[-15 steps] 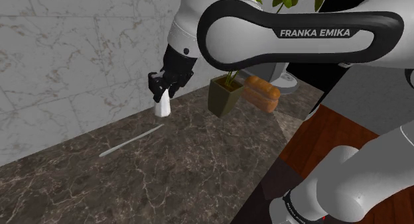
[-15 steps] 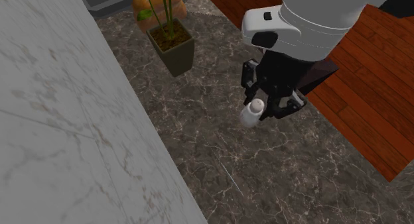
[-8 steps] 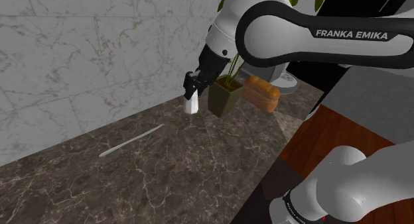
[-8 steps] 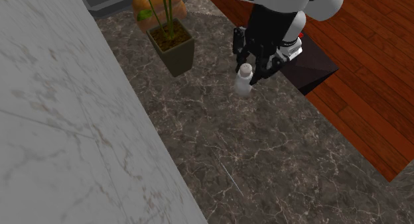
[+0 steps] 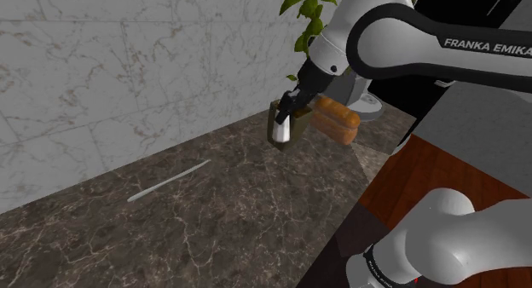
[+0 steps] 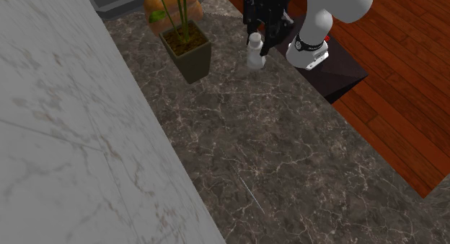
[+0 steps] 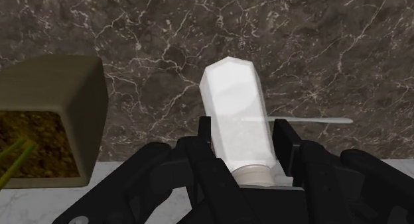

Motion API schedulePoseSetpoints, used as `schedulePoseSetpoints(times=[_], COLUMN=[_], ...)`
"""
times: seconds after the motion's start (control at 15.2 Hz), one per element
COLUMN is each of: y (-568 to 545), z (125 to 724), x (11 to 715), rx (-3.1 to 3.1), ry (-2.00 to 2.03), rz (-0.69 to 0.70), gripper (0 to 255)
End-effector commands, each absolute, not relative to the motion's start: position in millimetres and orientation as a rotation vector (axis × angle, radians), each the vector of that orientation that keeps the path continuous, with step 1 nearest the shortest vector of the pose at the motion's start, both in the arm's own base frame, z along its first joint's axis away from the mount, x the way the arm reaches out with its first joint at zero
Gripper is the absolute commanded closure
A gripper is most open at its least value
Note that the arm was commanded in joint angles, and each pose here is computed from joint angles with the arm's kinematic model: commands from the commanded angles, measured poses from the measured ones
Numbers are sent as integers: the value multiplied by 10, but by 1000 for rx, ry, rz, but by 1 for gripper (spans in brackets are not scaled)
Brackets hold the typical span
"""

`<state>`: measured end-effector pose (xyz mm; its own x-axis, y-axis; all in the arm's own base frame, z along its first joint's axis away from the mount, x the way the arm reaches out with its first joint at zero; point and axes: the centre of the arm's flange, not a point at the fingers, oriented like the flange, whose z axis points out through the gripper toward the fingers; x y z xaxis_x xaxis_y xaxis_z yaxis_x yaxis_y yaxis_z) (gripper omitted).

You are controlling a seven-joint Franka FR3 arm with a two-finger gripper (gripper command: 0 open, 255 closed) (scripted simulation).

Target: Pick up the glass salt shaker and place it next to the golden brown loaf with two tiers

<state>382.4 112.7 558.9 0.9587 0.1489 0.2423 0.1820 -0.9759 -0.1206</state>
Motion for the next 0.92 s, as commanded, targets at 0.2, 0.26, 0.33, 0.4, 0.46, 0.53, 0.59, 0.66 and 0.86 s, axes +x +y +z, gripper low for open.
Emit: schedulePoseSetpoints(times=[0.2, 0.26, 0.33, 0.4, 0.46, 0.53, 0.59, 0.66, 0.86], y=[483, 356, 229, 102, -24, -151, -278, -405, -785], z=[5560, 5560, 5560, 5560, 5560, 5560, 5560, 5560, 5560], x=[3641, 3604, 3568, 3531, 3494, 3457, 3420, 3383, 3272], rx=[-2967, -2967, -2967, -2967, -2967, -2967, -2967, -2967, -2967], ry=[-254, -254, -254, -254, -254, -254, -254, -254, -254], rz=[-350, -350, -350, -350, -350, -350, -350, -350, -350], gripper=[255, 255, 255, 255, 255, 255, 255, 255, 255])
